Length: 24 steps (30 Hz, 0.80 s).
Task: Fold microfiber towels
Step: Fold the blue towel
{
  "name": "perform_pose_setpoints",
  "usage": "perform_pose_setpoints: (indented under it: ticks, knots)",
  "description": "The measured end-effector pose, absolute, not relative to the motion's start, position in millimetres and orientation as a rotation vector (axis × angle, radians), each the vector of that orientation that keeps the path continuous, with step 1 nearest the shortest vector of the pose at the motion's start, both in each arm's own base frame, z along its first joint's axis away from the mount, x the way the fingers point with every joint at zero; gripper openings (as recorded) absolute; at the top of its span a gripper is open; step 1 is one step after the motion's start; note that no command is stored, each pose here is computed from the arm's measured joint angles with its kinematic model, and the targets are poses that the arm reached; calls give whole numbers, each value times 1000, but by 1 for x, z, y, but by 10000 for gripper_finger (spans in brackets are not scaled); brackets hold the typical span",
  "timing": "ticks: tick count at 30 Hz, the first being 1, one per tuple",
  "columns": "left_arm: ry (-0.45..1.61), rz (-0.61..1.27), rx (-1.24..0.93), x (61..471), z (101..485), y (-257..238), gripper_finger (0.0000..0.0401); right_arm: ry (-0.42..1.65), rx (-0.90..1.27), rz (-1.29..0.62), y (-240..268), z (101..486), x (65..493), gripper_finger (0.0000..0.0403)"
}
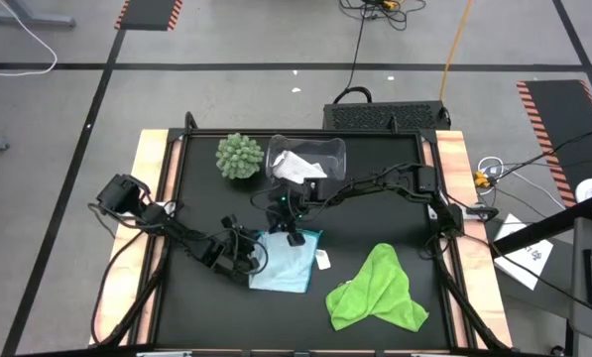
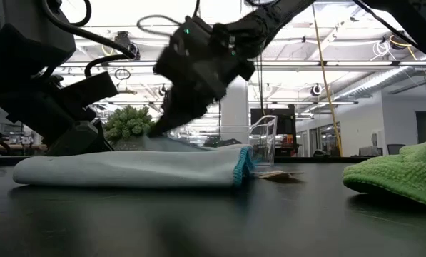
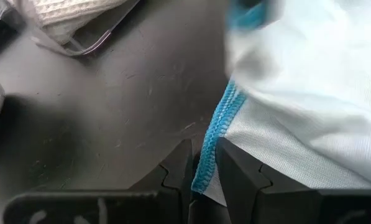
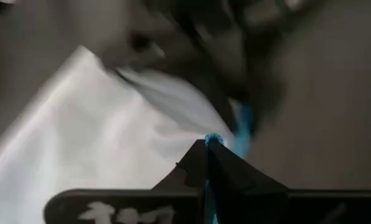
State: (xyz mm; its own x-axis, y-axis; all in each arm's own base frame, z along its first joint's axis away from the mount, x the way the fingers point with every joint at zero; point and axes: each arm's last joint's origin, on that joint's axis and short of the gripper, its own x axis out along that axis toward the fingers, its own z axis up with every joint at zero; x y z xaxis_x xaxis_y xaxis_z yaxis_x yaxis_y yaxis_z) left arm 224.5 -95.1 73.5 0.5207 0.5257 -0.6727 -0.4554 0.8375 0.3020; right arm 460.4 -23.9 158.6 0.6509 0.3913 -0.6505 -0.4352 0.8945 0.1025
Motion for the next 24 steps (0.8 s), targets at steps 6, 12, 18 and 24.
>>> perform_pose_setpoints:
  ticks: [6, 12, 18, 24]
  knots:
    - [837, 594, 94, 224, 73, -95, 81, 693, -56, 522, -16, 169, 465, 1]
    - [825, 621, 110, 223, 73, -93, 81, 695, -33, 515, -16, 174, 467, 1]
    - [823, 625, 103, 223, 73, -93, 81, 691, -11, 568, -12, 175, 467, 0]
    - [801, 652, 68, 223, 73, -93, 81, 674, -19, 561, -11, 176, 468, 0]
